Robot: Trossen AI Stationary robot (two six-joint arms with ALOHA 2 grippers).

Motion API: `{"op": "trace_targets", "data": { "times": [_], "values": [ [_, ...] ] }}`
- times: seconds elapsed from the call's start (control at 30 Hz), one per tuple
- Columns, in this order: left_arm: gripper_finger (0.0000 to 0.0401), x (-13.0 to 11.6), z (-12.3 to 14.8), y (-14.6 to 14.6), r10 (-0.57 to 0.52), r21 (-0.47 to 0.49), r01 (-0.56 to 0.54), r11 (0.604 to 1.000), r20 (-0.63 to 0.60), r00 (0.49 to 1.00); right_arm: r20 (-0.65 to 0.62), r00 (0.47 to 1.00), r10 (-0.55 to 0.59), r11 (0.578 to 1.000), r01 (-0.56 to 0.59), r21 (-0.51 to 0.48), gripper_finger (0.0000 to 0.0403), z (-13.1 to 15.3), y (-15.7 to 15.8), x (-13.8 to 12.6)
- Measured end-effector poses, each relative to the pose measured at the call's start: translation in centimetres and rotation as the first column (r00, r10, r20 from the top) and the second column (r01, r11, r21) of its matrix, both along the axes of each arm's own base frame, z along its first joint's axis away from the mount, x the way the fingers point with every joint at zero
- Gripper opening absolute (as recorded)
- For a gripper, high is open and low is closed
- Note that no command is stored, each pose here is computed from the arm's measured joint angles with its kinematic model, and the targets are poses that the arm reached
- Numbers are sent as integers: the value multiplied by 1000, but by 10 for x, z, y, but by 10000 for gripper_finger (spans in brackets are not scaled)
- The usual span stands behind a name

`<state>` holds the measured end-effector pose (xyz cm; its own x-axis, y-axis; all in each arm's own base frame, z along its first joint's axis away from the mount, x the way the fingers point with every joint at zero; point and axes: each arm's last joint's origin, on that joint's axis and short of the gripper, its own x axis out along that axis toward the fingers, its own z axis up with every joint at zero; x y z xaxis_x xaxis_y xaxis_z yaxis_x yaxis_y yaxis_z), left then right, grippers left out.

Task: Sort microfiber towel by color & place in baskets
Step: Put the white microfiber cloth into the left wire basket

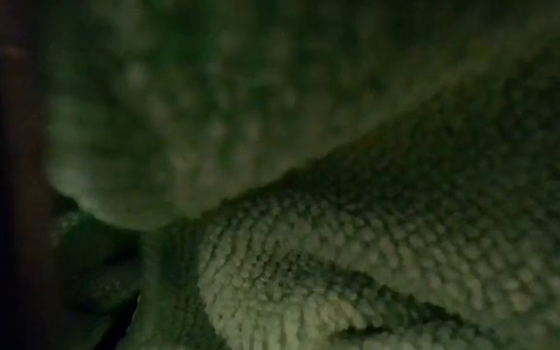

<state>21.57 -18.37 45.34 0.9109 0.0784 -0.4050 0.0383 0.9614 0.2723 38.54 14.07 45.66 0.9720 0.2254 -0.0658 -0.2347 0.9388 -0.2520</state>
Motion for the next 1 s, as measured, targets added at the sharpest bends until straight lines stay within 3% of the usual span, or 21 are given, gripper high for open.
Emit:
{"op": "trace_targets", "data": {
  "times": [0.7,0.87,1.0],
  "values": [
    [108,10,2,10,27,28,-27,999,15,1000,41,999,0,1000,-1,16,9,4,0,0],
    [74,11,2,11,33,30,-34,999,13,999,37,999,0,1000,-1,14,9,3,0,1],
    [22,11,2,11,26,27,-26,999,9,1000,36,999,0,1000,-1,14,9,2,0,1]
  ]
}}
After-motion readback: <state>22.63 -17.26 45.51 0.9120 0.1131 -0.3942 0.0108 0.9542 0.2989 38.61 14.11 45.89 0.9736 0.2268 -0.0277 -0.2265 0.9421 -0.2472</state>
